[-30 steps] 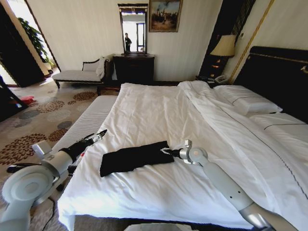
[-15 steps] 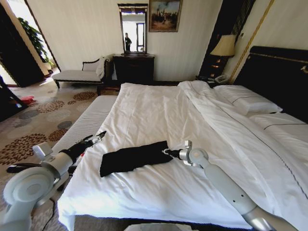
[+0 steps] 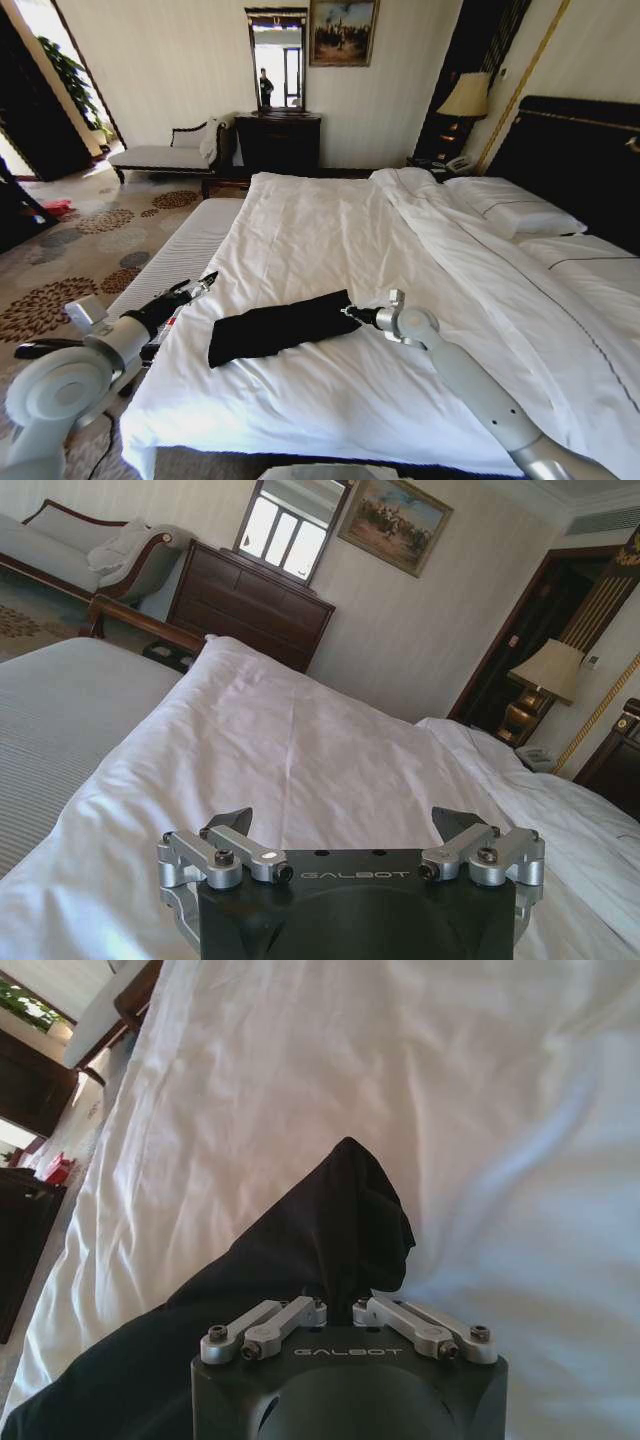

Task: Fold the clothes on the bed.

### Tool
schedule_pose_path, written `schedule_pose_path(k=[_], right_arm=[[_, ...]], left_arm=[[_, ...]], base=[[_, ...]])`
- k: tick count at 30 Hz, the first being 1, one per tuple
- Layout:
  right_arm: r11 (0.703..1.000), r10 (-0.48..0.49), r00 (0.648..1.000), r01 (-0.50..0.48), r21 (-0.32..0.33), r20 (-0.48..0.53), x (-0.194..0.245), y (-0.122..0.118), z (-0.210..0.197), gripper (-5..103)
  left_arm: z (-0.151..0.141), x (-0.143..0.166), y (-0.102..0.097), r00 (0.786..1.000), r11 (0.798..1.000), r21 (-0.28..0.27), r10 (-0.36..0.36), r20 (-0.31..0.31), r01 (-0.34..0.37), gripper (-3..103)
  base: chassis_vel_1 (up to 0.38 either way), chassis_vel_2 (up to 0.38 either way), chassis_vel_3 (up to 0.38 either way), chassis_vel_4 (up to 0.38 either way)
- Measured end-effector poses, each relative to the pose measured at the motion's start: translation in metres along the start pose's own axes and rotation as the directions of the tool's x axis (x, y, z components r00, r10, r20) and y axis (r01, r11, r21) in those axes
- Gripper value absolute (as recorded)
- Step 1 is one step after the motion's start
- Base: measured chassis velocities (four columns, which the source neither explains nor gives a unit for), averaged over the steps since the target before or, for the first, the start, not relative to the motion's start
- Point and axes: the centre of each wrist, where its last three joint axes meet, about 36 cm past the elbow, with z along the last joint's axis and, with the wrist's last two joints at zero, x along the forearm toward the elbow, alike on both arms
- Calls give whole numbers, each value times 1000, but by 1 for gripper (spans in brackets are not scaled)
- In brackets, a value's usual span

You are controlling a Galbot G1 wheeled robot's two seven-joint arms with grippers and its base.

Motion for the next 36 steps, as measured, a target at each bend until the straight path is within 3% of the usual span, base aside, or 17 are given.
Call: schedule_pose_path(k=[7,16,19,23,24,28,36], right_arm=[[997,78,997,-77,-24,29,37,-25,3,6],[992,120,988,-117,-45,93,56,-28,-4,6],[995,100,989,-99,-17,105,56,-15,-5,6],[997,13,995,-21,80,96,53,36,5,6],[997,13,995,-21,80,96,53,36,5,6],[982,-69,997,62,178,33,44,85,22,6],[958,-140,989,147,245,-45,10,134,23,6]], left_arm=[[1,-6,0,1000,1000,11,8,3,-8,100],[-3,-7,1,1000,1000,22,13,27,-13,100],[-13,-4,-5,998,999,25,31,62,-33,100],[-40,11,-27,979,991,33,123,160,-130,100],[-40,11,-27,979,991,33,123,160,-130,100],[-45,14,-31,975,989,39,135,174,-144,100],[-39,12,-25,983,992,59,103,151,-113,100]], base=[[0,0,0,0],[0,0,0,0],[0,0,0,0],[0,0,0,0],[0,0,0,0],[0,0,0,0],[0,0,0,0]])
